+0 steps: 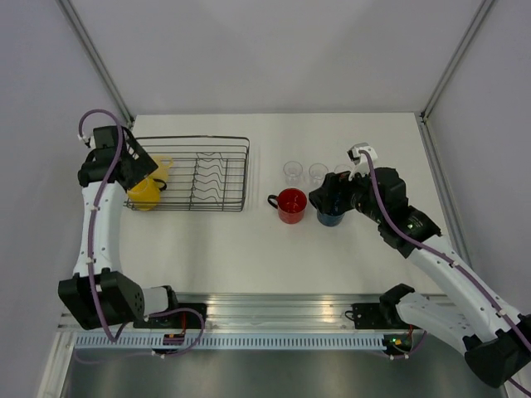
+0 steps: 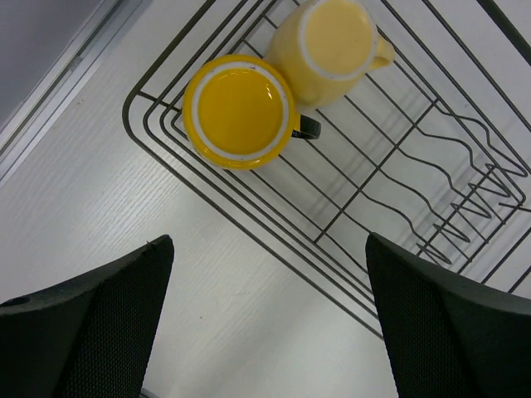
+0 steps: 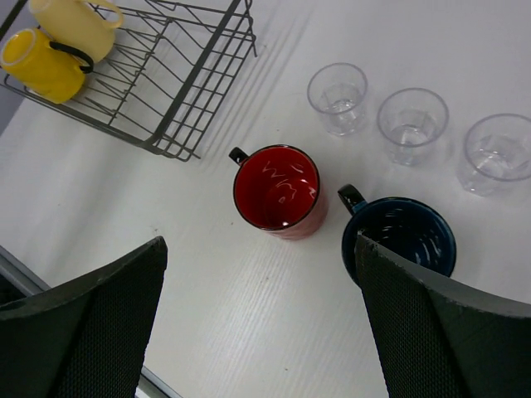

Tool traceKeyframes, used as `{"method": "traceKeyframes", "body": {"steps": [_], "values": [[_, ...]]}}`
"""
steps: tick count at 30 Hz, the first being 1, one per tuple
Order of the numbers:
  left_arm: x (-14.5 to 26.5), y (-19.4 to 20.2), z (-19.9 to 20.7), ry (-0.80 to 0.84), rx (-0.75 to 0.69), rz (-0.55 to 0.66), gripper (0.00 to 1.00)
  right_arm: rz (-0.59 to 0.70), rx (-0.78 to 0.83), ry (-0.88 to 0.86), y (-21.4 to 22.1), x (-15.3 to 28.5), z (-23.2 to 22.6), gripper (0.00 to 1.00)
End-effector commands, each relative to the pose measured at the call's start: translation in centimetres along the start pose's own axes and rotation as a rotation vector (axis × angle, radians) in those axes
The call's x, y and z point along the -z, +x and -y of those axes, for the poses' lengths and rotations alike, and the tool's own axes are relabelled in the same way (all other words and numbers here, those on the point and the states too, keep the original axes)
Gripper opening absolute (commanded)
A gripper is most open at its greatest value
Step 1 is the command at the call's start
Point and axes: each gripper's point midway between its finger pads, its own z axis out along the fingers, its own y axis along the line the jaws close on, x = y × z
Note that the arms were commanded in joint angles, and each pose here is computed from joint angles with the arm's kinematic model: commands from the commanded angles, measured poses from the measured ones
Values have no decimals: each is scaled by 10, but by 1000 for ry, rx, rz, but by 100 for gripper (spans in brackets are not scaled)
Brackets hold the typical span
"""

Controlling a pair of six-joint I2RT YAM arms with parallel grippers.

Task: Unload the cups from the dish rack

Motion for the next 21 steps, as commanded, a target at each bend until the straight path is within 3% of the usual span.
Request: {"method": "traceKeyframes", "body": {"steps": [1,5,10,15,17,21], "values": [[-15,-23,11,96,-26,31,100,113,-58,-129,-22,-1,-25,98],[-46,-34,8,114,-65,113,100,81,-61,-146,-6,-13,-24,98],[-75,-34,4,103,-214,77,100,69,-41,-150,4,-25,-20,98],[-87,-44,-3,135,-318,59,100,31,-26,-161,19,-28,-18,98],[-89,-39,4,224,-360,41,100,47,-19,-164,19,-27,-18,98],[-93,-30,-7,212,-475,29,100,51,-18,-175,21,-24,-19,98]]}}
